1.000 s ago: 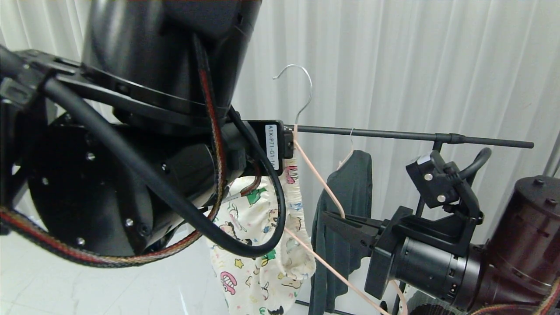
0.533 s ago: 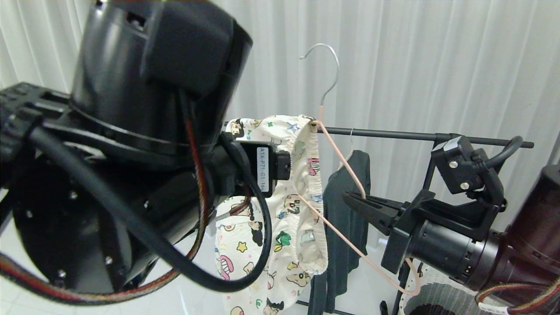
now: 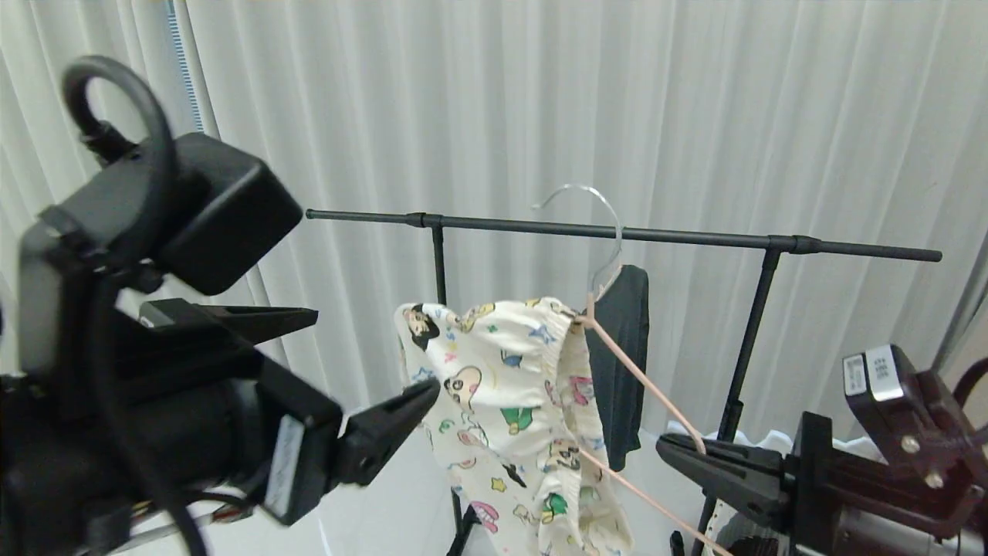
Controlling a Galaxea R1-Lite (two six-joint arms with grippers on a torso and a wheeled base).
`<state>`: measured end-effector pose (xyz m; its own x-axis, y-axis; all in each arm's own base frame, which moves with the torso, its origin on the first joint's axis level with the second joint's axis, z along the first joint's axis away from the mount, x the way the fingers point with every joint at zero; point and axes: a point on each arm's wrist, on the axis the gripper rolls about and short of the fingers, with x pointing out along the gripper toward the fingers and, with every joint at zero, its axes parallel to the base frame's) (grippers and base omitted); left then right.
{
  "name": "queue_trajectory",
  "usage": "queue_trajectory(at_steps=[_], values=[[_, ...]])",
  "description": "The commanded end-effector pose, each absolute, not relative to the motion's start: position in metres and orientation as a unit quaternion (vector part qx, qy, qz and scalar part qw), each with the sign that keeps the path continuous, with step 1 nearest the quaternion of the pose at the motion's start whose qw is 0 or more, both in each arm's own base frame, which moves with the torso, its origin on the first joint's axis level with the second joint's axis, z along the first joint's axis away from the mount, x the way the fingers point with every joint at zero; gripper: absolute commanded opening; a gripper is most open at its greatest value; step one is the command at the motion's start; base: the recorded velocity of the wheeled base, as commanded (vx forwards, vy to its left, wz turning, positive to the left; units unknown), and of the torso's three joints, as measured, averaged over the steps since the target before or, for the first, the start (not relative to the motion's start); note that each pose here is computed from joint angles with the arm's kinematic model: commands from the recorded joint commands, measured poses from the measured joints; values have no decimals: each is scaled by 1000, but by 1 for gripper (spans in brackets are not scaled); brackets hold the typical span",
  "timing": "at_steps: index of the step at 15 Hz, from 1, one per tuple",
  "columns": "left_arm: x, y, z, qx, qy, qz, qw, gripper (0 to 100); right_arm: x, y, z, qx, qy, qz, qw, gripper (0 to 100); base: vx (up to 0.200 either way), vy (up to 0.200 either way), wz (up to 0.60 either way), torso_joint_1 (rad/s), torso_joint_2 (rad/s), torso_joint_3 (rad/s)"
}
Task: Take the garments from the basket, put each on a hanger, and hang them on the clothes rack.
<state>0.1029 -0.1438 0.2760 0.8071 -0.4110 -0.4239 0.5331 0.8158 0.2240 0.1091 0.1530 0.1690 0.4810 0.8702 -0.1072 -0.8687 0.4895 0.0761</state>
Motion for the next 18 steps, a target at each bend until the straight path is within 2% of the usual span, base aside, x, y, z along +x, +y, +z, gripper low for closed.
queue_trajectory(at_steps=[1,3,5,6,9,14,17,18], values=[[76,-95,270,191,147,-341,909,100,92,136,163,-4,58,532,845,0,0,0,0,0,0,0],[68,-87,253,214,147,-400,879,100,76,133,157,-21,54,570,819,0,0,0,0,0,0,0],[70,-90,245,219,145,-406,875,100,65,132,156,-27,49,596,801,0,0,0,0,0,0,0],[75,-98,240,221,147,-410,873,100,60,133,155,-36,43,614,787,0,0,0,0,0,0,0],[67,-118,227,241,150,-475,833,100,55,132,148,-58,43,638,767,0,0,0,0,0,0,0],[64,-149,213,253,155,-531,794,100,50,125,143,-64,43,641,763,0,0,0,0,0,0,0],[65,-144,195,245,175,-542,785,100,50,124,141,-80,33,644,760,0,0,0,0,0,0,0],[68,-144,193,240,175,-539,788,100,49,124,141,-83,32,647,757,0,0,0,0,0,0,0]])
